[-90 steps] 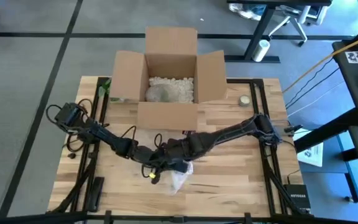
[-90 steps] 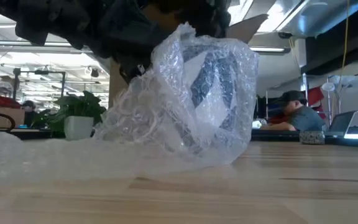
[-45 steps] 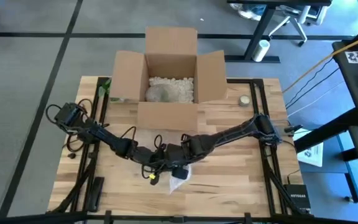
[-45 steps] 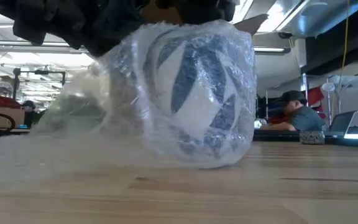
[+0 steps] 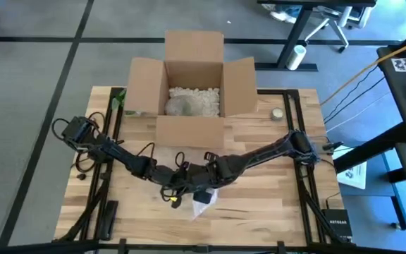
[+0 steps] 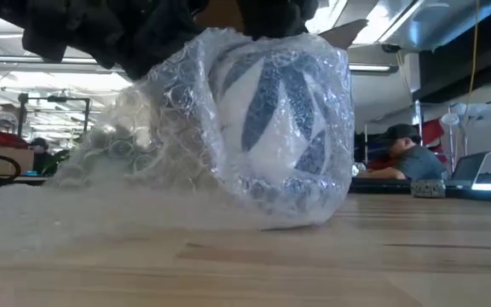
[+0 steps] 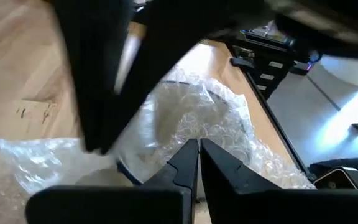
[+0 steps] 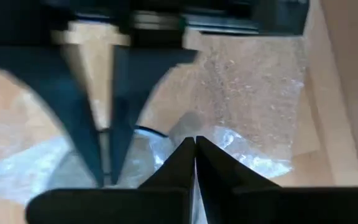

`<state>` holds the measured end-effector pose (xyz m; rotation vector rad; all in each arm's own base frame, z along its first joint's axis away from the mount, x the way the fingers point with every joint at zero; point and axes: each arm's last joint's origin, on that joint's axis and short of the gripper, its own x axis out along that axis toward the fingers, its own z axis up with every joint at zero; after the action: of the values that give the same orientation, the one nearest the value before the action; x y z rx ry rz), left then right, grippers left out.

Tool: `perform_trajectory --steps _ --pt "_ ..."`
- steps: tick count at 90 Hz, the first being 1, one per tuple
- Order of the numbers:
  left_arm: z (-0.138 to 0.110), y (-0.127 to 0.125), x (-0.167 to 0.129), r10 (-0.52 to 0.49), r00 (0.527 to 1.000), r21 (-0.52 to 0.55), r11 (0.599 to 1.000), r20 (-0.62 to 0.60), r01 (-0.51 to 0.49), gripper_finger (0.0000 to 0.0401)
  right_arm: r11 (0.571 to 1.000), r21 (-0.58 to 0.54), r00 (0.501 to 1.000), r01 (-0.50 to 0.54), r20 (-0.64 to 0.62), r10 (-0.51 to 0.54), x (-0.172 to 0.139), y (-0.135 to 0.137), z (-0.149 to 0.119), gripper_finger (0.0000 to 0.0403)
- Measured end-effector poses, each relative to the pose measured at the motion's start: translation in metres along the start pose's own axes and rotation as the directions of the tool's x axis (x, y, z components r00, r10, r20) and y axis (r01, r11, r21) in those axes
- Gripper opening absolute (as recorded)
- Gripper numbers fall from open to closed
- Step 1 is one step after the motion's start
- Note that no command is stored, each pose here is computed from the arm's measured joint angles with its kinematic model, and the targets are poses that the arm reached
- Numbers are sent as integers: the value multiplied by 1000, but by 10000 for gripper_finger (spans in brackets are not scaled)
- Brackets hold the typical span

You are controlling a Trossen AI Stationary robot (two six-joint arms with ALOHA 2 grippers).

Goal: Wrap mug
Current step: Wrap the blue mug with the bubble wrap

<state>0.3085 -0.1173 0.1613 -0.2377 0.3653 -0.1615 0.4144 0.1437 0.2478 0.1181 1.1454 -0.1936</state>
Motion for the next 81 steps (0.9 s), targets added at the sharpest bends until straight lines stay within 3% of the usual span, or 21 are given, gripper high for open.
perform_trajectory --steps 30,81 --pt "11 -3 -13 -20 999 22 1000 -31 21 0 1000 8 999 -19 -47 20 -7 2 -6 0" --pt "5 -1 -21 18 988 10 1000 -152 -17 0 997 30 991 -71 -110 74 -11 16 -18 0"
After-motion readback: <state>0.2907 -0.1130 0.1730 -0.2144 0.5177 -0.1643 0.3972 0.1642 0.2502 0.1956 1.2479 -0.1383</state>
